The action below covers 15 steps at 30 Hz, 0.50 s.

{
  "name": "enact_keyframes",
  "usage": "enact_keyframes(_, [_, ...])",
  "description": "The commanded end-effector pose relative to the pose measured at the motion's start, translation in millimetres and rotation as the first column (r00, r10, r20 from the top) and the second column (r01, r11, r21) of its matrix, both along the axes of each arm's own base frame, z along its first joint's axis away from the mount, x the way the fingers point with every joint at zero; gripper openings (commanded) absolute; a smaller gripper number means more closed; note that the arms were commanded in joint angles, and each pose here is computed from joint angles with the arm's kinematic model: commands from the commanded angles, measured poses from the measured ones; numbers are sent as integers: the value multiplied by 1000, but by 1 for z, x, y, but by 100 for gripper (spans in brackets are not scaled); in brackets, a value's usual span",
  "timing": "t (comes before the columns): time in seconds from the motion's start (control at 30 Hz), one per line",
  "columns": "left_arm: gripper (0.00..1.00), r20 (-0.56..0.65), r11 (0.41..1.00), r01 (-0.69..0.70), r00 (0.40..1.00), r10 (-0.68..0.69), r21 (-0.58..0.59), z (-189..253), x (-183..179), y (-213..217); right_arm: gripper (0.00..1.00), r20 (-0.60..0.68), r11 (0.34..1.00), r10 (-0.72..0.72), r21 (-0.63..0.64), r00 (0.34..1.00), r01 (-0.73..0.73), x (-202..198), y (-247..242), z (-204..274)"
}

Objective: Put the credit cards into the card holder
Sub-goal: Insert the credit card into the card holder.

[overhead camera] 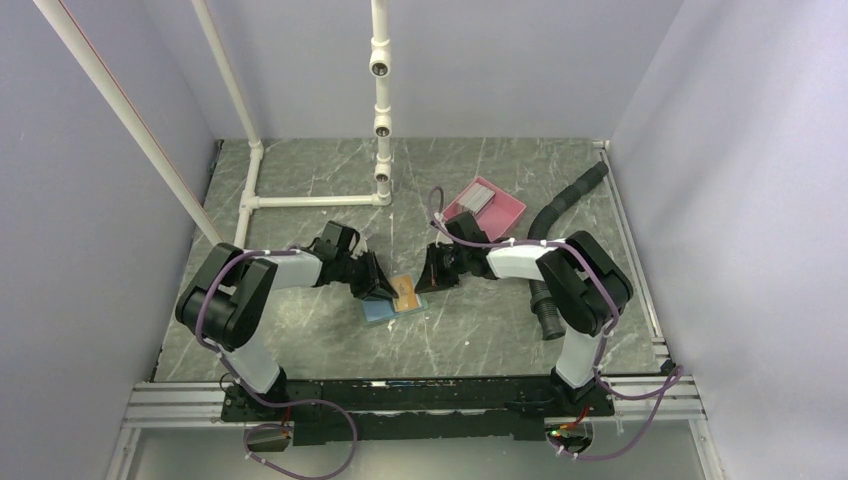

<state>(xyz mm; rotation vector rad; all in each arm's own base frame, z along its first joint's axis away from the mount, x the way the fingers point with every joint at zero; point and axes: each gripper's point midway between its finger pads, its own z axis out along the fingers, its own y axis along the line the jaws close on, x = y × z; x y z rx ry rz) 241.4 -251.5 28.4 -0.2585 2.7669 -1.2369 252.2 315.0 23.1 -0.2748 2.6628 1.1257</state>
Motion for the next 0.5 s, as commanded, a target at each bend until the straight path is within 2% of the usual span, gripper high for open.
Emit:
enact_keyframes(0.0, [20, 63, 997, 4, 998, 1, -77, 26, 6, -25, 0, -45, 1000, -15, -28, 999, 14, -21, 3, -15])
enact_keyframes(0.27, [33, 37, 991, -73, 996, 77, -111, 24, 2, -31, 0, -103, 990, -143, -14, 984, 143, -28, 0, -13])
enact_keyframes(0.47, [39, 80, 984, -97, 991, 110, -146, 42, 1, -41, 0, -125, 978, -201, 33, 972, 207, -31, 3, -5])
